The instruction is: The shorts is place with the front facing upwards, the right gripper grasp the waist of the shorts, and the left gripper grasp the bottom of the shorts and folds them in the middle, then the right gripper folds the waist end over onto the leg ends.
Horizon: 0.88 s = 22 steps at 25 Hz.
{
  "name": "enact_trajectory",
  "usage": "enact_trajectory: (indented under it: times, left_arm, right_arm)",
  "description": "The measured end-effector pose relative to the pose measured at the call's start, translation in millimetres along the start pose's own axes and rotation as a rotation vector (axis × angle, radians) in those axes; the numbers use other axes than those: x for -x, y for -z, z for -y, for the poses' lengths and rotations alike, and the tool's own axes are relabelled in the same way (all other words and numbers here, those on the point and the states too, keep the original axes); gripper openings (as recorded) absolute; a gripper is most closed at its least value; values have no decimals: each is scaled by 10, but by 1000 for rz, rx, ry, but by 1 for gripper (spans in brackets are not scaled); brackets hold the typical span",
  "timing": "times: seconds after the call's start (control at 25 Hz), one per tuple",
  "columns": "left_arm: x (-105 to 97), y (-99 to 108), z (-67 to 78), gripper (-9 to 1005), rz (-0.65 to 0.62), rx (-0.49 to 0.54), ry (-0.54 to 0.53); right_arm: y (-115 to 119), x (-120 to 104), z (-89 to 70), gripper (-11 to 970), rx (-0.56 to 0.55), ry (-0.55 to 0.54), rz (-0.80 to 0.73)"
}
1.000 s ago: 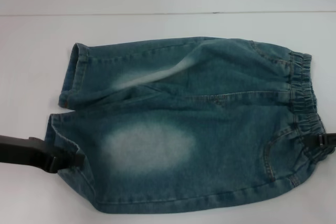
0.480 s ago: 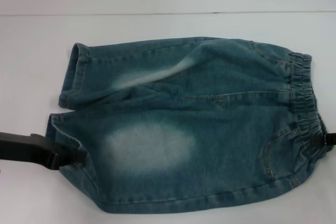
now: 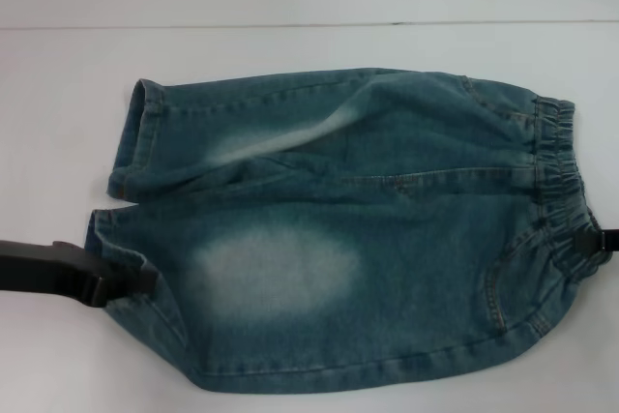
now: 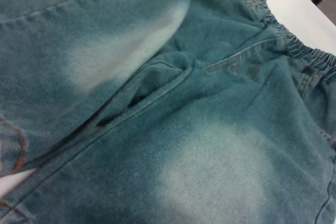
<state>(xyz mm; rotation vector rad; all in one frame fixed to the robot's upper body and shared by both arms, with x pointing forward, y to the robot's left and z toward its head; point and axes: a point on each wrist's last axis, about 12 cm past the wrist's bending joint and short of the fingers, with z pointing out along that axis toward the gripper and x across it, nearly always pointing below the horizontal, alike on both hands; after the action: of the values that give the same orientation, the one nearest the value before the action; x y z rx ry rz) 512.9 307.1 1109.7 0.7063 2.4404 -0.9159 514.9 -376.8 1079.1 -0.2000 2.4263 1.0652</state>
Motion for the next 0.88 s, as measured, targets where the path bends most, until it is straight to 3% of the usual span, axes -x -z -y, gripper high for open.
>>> enact_trajectory:
  times: [0.24, 0.48, 0.64, 0.8, 0.88]
  left_arm:
    - [7, 20, -46, 149, 72, 24, 6]
    - [89, 146, -142, 155, 209, 87, 18]
    - [153, 253, -302, 159, 410, 176, 81]
    - [282, 215, -523, 163, 592, 228, 167]
    - [308, 188, -545, 165, 602, 225, 171]
  right_arm:
    - [5, -26, -10, 44, 45, -7, 71]
    - [85, -16, -6, 45, 123, -70, 252]
    - [136, -25, 82, 44, 133, -181, 439]
    - [124, -6, 177, 50, 145, -317, 672]
    - [100, 11, 188, 61, 139, -336, 705]
